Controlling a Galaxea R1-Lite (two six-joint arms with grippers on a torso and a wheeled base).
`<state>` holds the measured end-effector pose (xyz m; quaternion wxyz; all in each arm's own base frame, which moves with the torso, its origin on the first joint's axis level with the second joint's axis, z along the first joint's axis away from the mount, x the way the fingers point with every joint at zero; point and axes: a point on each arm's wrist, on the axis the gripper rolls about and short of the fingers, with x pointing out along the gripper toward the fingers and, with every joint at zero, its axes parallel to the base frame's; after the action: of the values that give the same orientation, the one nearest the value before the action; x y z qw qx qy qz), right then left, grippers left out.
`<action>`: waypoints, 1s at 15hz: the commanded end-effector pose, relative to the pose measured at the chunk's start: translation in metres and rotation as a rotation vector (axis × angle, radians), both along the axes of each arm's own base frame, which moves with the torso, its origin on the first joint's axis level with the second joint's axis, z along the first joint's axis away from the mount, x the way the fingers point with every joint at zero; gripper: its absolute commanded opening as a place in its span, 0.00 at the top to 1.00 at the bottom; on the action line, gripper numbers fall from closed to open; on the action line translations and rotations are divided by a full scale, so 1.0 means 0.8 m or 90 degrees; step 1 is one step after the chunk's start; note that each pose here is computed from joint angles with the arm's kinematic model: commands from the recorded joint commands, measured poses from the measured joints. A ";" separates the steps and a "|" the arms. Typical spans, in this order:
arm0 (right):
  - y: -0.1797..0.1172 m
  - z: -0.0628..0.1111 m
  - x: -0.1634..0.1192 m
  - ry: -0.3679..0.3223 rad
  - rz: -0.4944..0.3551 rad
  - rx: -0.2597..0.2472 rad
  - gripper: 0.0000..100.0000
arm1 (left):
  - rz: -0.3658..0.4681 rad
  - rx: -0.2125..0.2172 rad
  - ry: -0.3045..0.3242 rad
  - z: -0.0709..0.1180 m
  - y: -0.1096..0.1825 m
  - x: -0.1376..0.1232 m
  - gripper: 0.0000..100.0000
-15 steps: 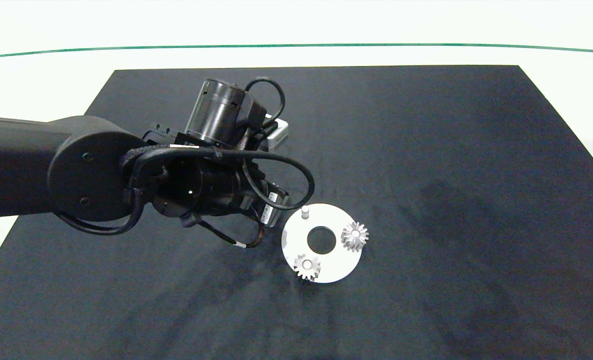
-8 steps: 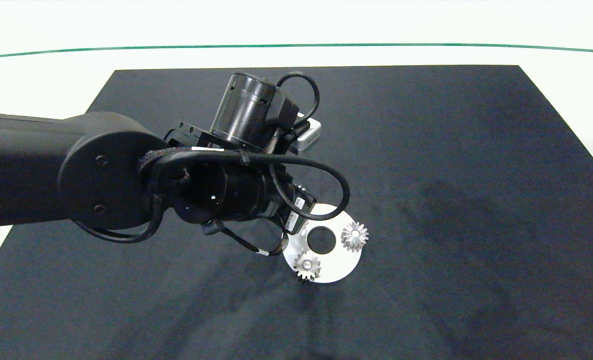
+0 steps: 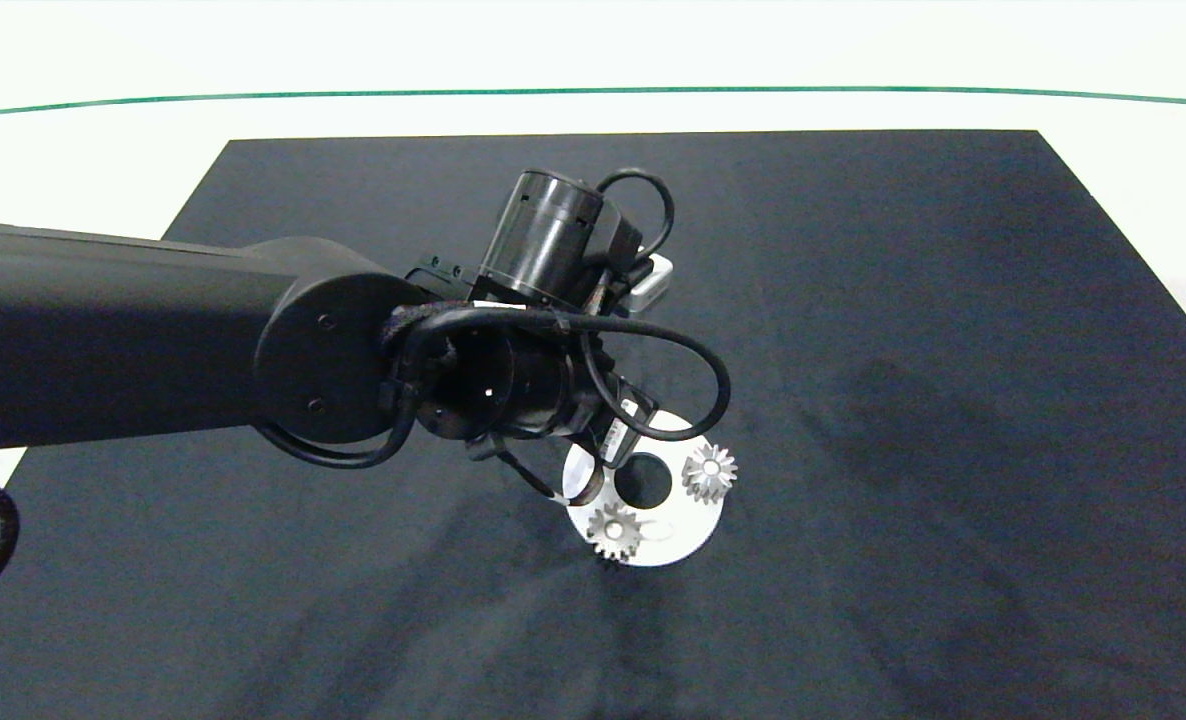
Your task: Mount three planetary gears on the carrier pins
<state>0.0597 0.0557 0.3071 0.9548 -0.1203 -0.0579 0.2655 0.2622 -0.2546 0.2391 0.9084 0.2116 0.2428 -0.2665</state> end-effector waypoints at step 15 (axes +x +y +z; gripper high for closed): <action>-0.004 0.000 -0.005 -0.007 0.024 0.003 0.00 | -0.005 0.014 0.014 -0.015 -0.009 0.003 0.78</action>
<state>0.0556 0.0525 0.3072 0.9495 -0.1173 -0.0651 0.2837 0.2634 -0.2607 0.2299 0.9040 0.2171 0.2507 -0.2698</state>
